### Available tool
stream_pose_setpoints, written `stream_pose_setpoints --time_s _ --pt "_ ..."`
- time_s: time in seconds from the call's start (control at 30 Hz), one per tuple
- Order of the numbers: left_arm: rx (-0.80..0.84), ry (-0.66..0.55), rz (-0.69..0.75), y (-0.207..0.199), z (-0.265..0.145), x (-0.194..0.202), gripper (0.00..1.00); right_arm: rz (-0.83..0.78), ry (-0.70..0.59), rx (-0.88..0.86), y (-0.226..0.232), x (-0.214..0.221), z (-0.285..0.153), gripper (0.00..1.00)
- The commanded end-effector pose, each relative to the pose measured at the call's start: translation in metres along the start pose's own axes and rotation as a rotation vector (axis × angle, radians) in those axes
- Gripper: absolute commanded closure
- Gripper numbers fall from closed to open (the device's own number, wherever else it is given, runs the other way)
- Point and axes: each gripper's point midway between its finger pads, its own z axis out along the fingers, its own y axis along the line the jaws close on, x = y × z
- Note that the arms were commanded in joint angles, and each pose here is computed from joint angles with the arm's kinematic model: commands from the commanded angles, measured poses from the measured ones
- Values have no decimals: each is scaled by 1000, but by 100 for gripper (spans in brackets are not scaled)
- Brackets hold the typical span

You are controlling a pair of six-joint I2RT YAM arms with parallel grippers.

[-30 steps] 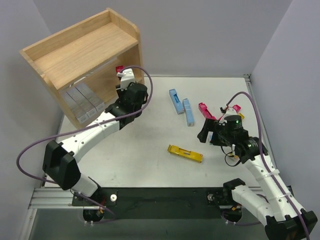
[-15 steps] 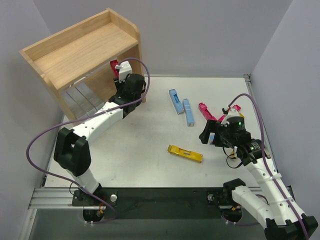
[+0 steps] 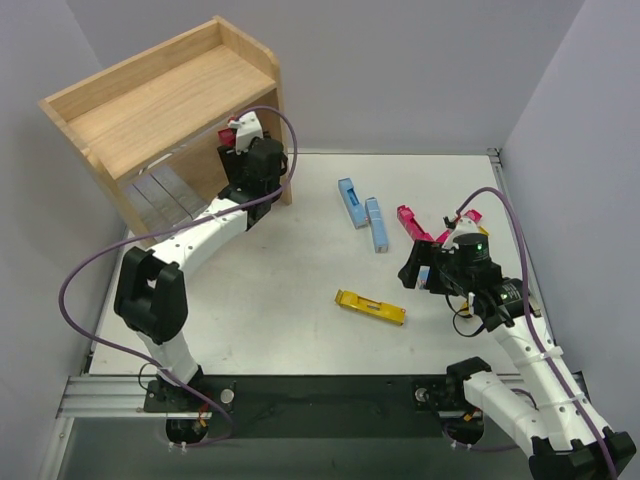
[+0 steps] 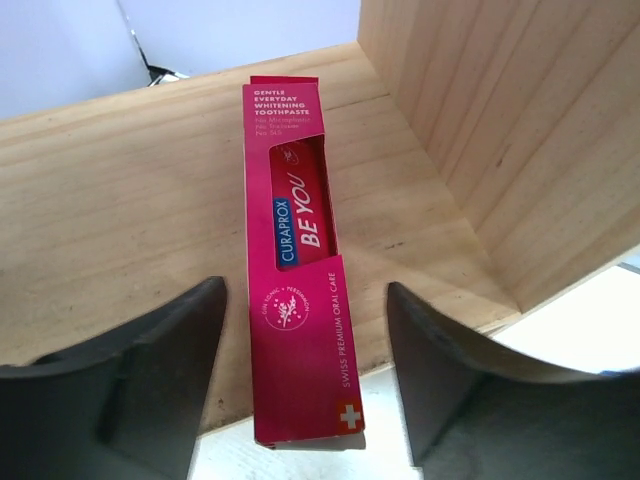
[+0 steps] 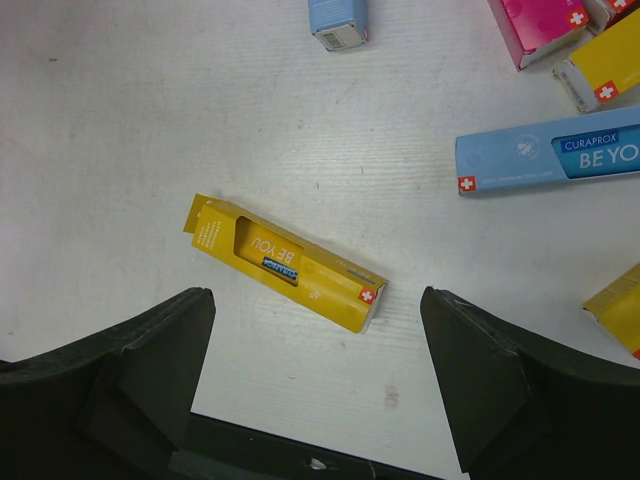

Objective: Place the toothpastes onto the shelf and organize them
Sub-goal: Place the toothpaste on the shelf.

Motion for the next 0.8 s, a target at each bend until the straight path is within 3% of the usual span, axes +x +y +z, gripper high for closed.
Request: stream_pose_setpoints --time_s 0.0,0.4,0.63,0.77 --pt "71 -68 -78 -11 -7 -41 20 -10 15 16 -5 4 -1 12" --pt "386 -37 -55 -13 -67 -63 6 -4 30 23 -6 6 1 12" --pt "518 16 -96 9 -80 -44 16 0 39 17 -6 8 2 12" --pt "635 30 -19 16 -77 -28 21 0 41 16 -6 10 2 12"
